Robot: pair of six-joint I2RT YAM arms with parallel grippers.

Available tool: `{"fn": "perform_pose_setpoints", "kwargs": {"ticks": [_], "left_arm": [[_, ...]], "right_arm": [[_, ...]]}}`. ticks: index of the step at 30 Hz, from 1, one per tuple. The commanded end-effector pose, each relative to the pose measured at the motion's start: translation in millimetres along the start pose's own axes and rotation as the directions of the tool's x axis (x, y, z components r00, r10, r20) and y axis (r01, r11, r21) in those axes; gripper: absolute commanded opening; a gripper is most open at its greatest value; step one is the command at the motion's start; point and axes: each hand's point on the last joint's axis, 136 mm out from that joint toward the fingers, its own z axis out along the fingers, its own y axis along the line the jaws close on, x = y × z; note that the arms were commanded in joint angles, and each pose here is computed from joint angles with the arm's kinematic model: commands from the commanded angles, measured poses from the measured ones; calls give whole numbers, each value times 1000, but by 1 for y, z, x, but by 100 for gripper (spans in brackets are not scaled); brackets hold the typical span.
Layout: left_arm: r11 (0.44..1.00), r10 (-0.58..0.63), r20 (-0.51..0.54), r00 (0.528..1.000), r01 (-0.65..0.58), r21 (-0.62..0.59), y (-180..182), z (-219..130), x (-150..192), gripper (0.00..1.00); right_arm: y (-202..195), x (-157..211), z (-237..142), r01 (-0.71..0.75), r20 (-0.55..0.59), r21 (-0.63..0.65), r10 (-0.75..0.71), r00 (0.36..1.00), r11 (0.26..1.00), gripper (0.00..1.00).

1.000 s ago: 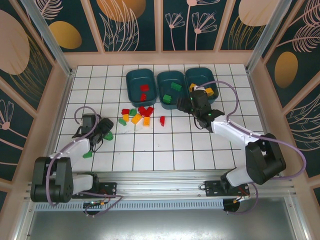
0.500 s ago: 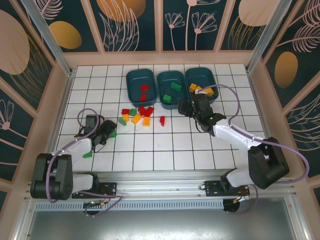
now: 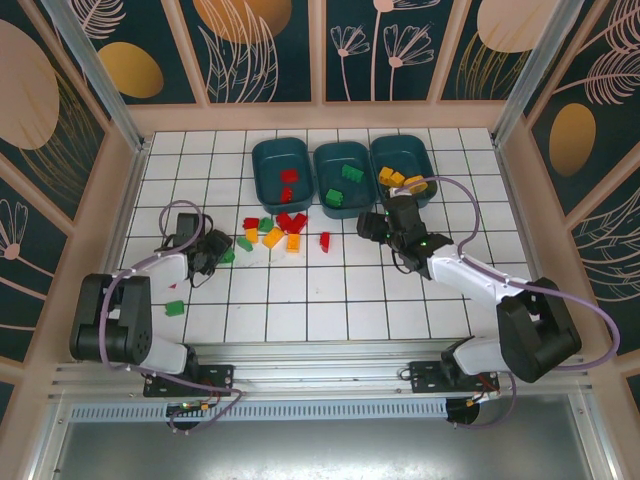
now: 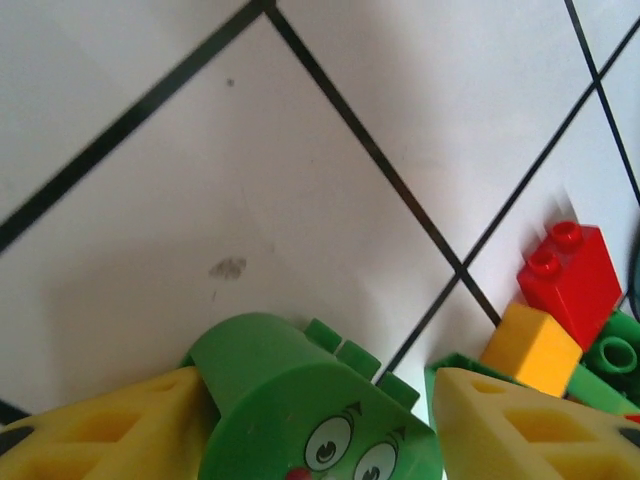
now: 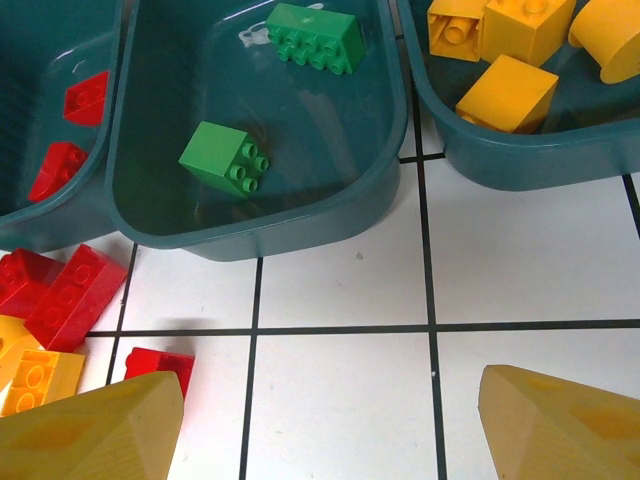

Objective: Sort the legos into containers by color

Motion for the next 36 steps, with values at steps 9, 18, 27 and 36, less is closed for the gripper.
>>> {"fn": "perform_pose_setpoints", "kwargs": {"ticks": [9,18,27,36], "left_arm": [[998,-49,-6,999,49,26,-16,-14,-7,78],[940,-340,-76,937,341,2,-9,-24,13,81],[909,-415,-115,902,408,-85,-8,-6,18,81],[910,-411,-114,904,400,-109,-12,17,12,67]], "right_arm": [[8,-3,-5,8,23,-39,-7,1000,999,78],[6,3,2,12,3,-32,-12,1000,999,78],[3,3,4,14,5,-15,-14,1000,1000,78],[0,4,5,21,7,2,-21,1000,1000,78]]}}
